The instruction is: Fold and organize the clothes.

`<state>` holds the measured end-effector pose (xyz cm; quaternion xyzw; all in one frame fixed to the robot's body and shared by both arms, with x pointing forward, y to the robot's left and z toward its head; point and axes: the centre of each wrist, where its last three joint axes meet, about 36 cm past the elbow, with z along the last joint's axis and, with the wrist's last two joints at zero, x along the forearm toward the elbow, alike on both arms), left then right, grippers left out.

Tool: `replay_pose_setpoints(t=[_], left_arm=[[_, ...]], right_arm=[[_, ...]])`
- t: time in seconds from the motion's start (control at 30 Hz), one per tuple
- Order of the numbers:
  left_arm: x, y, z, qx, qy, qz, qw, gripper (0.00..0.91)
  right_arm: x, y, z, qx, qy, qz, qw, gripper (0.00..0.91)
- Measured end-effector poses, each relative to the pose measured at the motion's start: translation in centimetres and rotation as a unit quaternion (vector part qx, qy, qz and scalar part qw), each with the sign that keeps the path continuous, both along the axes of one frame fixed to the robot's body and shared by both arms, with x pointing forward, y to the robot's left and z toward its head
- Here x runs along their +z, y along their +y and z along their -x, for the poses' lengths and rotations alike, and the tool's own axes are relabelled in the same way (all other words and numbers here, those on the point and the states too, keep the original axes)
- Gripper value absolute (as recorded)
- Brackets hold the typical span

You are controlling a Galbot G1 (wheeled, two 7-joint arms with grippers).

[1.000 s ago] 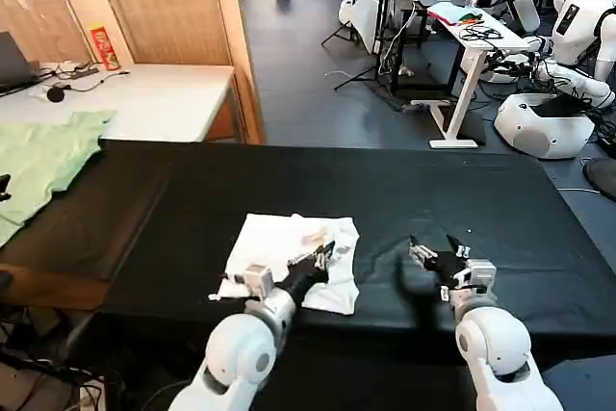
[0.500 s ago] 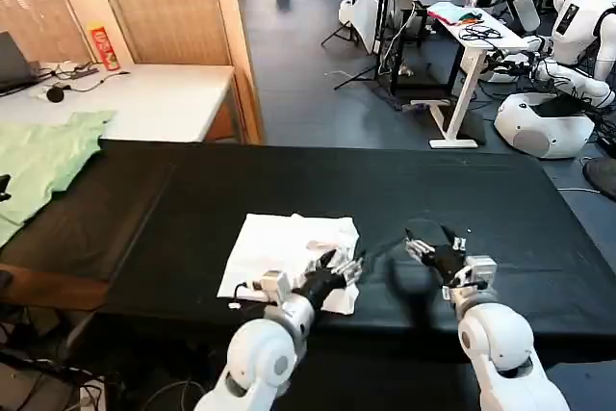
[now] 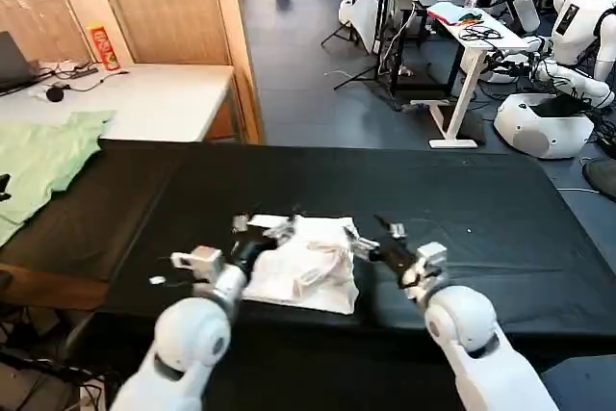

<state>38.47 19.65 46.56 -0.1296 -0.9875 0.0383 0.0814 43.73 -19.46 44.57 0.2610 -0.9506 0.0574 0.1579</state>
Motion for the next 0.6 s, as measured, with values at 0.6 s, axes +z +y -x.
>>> replay_pose_setpoints(t=[0.6], left_arm=[[-2.6,0.8,1.6,0.029,0.024,-0.034,0.999,0.878]], right_arm=[[-1.6,2.5,-1.7,-0.006,0.016,0.087,0.996,0.878]])
